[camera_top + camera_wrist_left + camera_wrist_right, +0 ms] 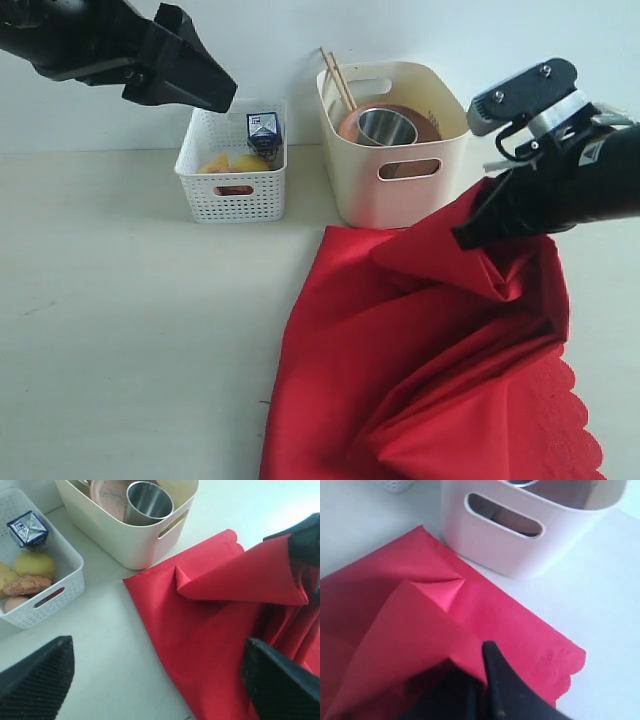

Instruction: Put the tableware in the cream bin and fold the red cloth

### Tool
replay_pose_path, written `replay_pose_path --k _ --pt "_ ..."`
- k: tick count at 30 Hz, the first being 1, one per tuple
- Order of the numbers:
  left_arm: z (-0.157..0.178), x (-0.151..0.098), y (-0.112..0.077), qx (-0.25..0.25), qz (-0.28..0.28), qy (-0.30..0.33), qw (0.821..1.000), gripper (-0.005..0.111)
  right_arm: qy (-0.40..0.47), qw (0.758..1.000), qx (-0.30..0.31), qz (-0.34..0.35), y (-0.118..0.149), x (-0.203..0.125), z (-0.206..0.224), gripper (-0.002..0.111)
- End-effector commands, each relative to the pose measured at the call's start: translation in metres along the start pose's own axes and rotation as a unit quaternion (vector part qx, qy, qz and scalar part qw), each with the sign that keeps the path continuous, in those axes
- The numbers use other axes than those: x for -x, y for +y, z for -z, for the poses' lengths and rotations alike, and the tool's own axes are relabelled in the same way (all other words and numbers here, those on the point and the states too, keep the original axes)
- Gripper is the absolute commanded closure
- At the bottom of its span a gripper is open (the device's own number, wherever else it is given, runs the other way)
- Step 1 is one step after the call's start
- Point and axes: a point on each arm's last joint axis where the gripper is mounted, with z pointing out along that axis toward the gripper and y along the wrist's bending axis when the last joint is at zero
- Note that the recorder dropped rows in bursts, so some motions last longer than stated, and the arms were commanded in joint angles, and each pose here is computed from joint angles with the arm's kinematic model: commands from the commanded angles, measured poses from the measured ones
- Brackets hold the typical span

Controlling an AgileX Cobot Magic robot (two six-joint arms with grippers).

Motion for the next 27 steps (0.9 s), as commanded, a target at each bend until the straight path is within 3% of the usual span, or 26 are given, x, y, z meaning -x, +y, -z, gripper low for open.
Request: replay_pose_path --k 1,13,15,22,24,27 --pt "0.001 -0.001 0.0 0.003 -0.001 -0.009 1.0 0.021 0.041 0.995 -0.008 -0.092 -0.021 0.006 -0.021 0.108" --pt "0.001 0.0 0.001 0.007 -0.002 -0.014 1.0 0.021 0.094 0.951 -0.029 -0.294 -0.08 -0.014 -0.092 0.105" --pt "-0.001 0.0 0.001 0.004 0.002 -0.013 1.0 0.021 0.104 0.943 -0.03 -0.313 -0.087 -0.02 -0.103 0.097" --pt "-0.004 0.0 0.001 -0.001 0.008 -0.011 1.0 0.021 0.123 0.942 -0.025 -0.312 -0.112 -0.017 -0.099 0.044" --pt "-0.004 0.0 0.001 -0.001 0.008 -0.011 1.0 0.021 0.117 0.945 -0.032 -0.303 -0.12 -0.011 -0.083 0.036" --pt "-0.004 0.0 0.001 -0.002 0.008 -0.012 1.0 0.021 0.101 0.951 -0.047 -0.288 -0.131 0.003 -0.052 0.034"
